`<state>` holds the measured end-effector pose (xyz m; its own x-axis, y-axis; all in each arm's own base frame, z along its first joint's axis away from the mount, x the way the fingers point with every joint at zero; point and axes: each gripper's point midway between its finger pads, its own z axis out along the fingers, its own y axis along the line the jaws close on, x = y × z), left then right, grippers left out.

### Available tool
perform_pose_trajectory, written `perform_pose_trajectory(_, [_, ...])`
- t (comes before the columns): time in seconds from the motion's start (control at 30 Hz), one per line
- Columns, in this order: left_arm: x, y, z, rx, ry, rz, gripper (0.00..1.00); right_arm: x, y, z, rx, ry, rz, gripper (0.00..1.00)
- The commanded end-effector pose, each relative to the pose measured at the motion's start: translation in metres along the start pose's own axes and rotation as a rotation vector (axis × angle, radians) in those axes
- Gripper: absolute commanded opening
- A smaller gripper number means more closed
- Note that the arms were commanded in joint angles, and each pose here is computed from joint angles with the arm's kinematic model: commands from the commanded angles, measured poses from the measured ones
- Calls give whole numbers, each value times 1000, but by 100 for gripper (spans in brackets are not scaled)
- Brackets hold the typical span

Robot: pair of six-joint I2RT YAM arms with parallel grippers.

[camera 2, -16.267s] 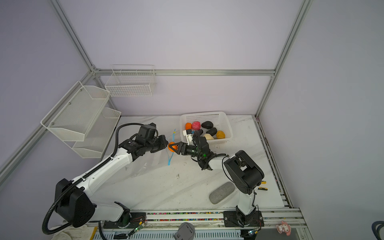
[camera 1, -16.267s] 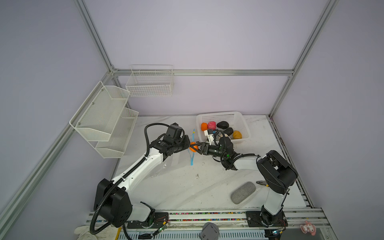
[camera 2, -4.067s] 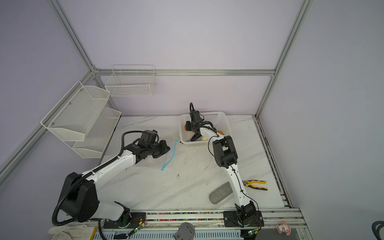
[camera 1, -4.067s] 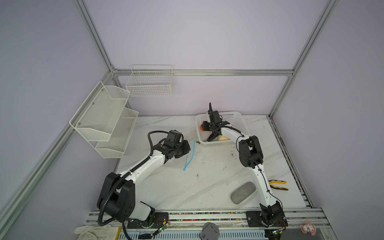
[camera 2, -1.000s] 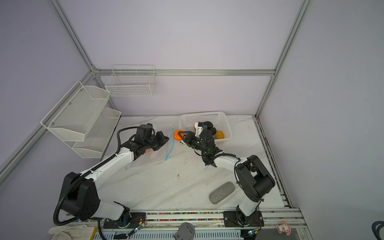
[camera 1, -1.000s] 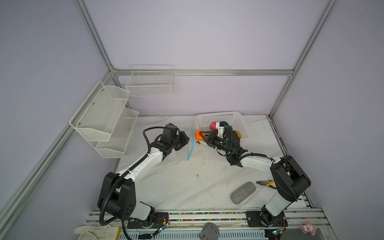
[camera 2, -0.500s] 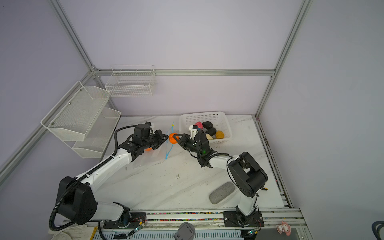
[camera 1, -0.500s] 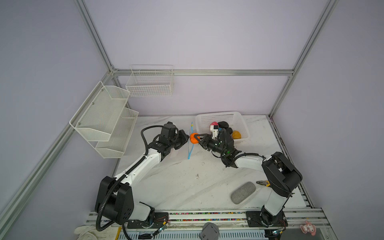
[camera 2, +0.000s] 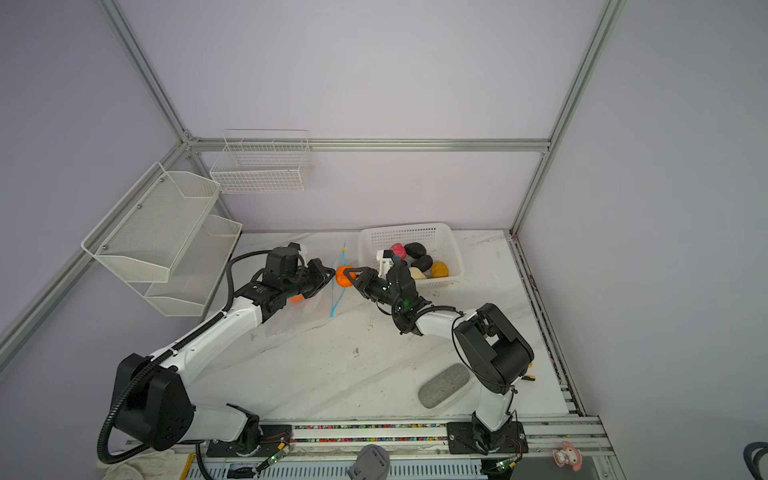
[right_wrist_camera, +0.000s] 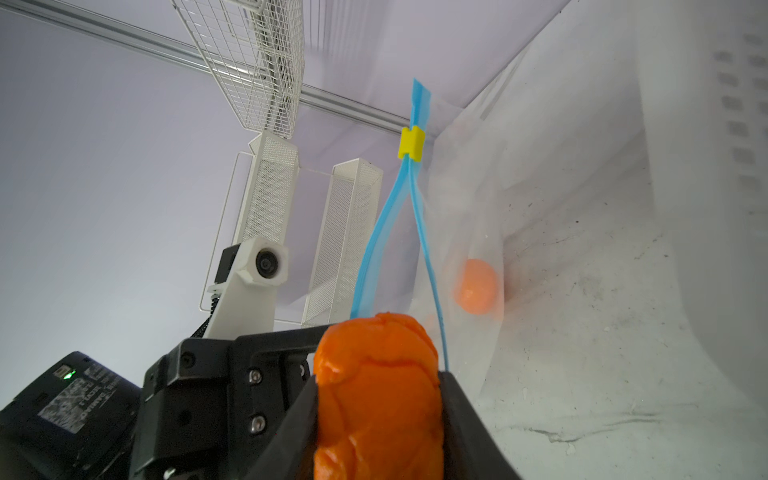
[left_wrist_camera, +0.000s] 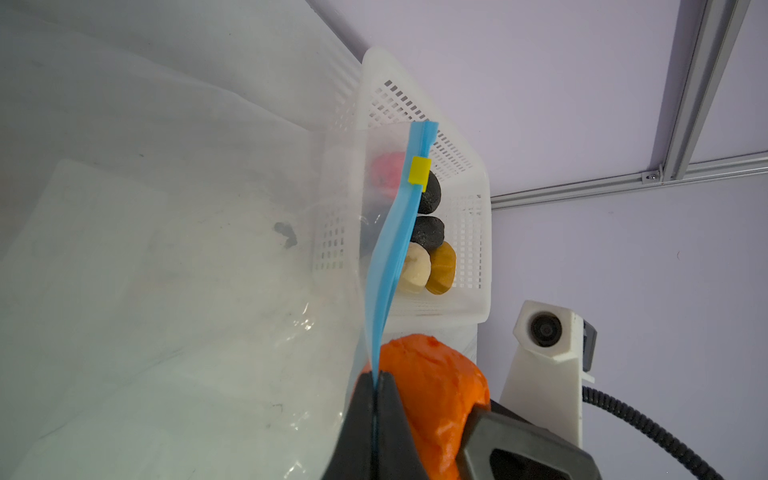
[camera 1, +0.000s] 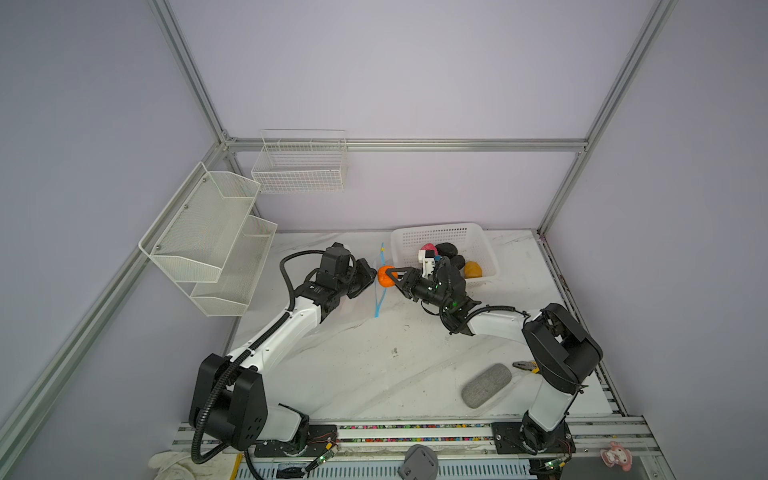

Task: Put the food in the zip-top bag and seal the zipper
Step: 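Lower the orange dough ball with the right gripper into the open bag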

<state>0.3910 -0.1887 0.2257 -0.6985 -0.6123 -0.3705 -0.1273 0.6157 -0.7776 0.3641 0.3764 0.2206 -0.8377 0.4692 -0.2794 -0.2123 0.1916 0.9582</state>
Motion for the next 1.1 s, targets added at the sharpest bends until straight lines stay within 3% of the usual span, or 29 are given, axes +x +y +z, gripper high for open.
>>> perform_pose_trajectory(0.0, [-13,-32,-18,96,-40,13,0,8,-3,8,14,27,0,35])
perform_pose_trajectory(1.07, [-7,-30,-19,105,-24,0,0,17,-36,26,252,78,-177,40])
